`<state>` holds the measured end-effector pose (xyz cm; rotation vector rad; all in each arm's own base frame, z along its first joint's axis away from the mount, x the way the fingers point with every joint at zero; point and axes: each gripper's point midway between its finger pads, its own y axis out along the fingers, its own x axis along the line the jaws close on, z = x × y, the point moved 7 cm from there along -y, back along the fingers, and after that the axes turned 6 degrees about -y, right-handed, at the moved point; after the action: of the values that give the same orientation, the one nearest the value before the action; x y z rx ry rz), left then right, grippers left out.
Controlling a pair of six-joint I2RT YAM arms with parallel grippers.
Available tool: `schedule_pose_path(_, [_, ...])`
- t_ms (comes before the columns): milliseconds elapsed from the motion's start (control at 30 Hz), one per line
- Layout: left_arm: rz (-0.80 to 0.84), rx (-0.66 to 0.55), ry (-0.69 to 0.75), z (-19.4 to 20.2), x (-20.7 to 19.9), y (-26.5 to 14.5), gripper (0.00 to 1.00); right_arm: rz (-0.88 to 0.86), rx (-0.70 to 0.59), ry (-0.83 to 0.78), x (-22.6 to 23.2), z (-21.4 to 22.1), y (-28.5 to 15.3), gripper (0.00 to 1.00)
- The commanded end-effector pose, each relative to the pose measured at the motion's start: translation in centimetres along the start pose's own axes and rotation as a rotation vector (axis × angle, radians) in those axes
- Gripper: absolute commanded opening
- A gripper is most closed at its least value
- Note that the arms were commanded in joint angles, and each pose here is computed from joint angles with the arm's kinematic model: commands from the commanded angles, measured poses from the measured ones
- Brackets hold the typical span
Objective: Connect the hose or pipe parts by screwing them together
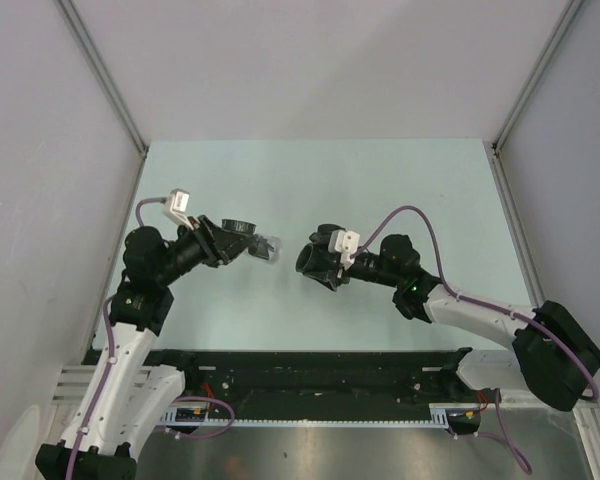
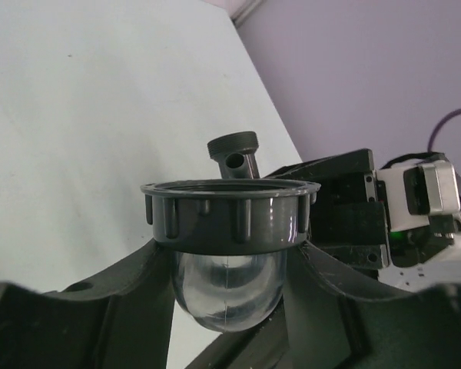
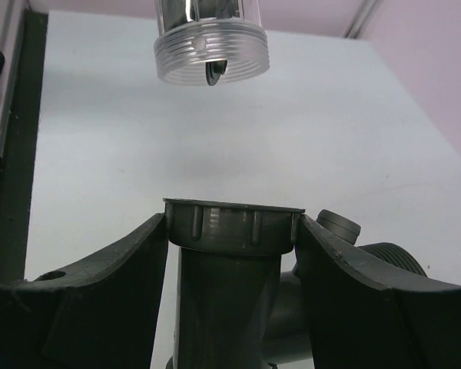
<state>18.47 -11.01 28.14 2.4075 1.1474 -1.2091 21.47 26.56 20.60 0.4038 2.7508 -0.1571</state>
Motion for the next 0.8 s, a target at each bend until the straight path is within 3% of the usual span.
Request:
schedule_pose_path(0, [0.127,-0.019,-0.005,-1.7,-3.4,-0.9,0.0,-0.027,-0.164,-0.033,-0.6,-4.6,-0.8,0.32])
schedule_pose_path(133, [0.176,0.007,-0.044,-1.6,-4.4,-1.1,0.0,-0.114,-0.256,-0.006,0.1,-6.4,-1.3,0.32])
schedule_pose_path(367, [0.195,0.028,-0.059,-1.0,-4.2,-0.9,0.0,-0.123,-0.239,-0.015,0.3,-6.0,-1.2,0.31])
schedule_pose_path(767, [0.273,0.086,-0.12,0.0,-4.3,1.0,0.0,0.037,-0.167,-0.112,-0.4,-7.8,0.0,0.29])
